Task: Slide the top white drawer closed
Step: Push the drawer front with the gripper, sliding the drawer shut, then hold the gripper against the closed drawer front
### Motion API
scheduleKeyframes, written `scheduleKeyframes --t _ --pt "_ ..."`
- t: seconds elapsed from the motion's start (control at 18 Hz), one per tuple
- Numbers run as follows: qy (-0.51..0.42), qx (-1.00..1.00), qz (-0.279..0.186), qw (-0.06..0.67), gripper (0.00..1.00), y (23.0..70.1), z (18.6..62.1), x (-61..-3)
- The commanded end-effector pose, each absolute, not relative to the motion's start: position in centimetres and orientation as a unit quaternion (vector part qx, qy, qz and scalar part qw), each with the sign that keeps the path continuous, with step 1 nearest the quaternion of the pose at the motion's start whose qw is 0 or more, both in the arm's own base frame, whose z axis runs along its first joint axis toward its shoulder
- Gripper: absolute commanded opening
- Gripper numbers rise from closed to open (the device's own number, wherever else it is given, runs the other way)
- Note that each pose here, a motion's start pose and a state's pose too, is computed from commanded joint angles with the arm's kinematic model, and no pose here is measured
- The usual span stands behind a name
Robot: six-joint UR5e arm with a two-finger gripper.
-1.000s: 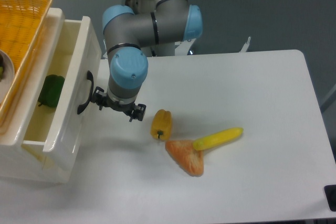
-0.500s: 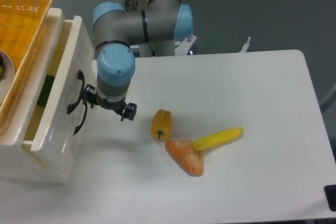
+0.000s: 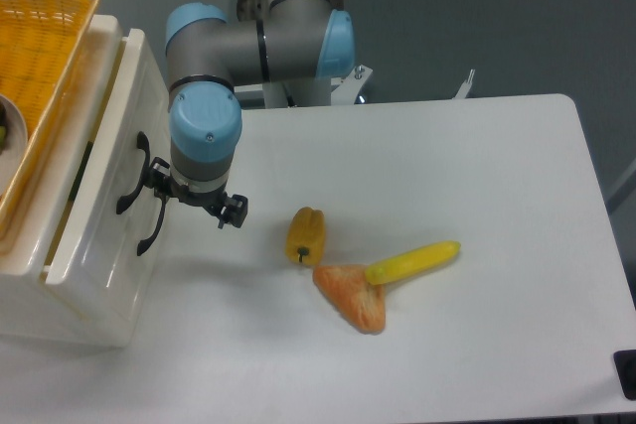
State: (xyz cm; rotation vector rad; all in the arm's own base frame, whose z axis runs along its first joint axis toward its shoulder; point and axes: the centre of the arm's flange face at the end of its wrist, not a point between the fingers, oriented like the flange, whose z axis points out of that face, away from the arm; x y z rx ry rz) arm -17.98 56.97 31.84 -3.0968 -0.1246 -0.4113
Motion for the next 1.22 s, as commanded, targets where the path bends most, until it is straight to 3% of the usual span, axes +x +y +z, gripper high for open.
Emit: scheduleKeyframes --t 1.22 --pt "-0.028 -0.992 -0.124 0.003 1.0 57.3 32.0 -16.7"
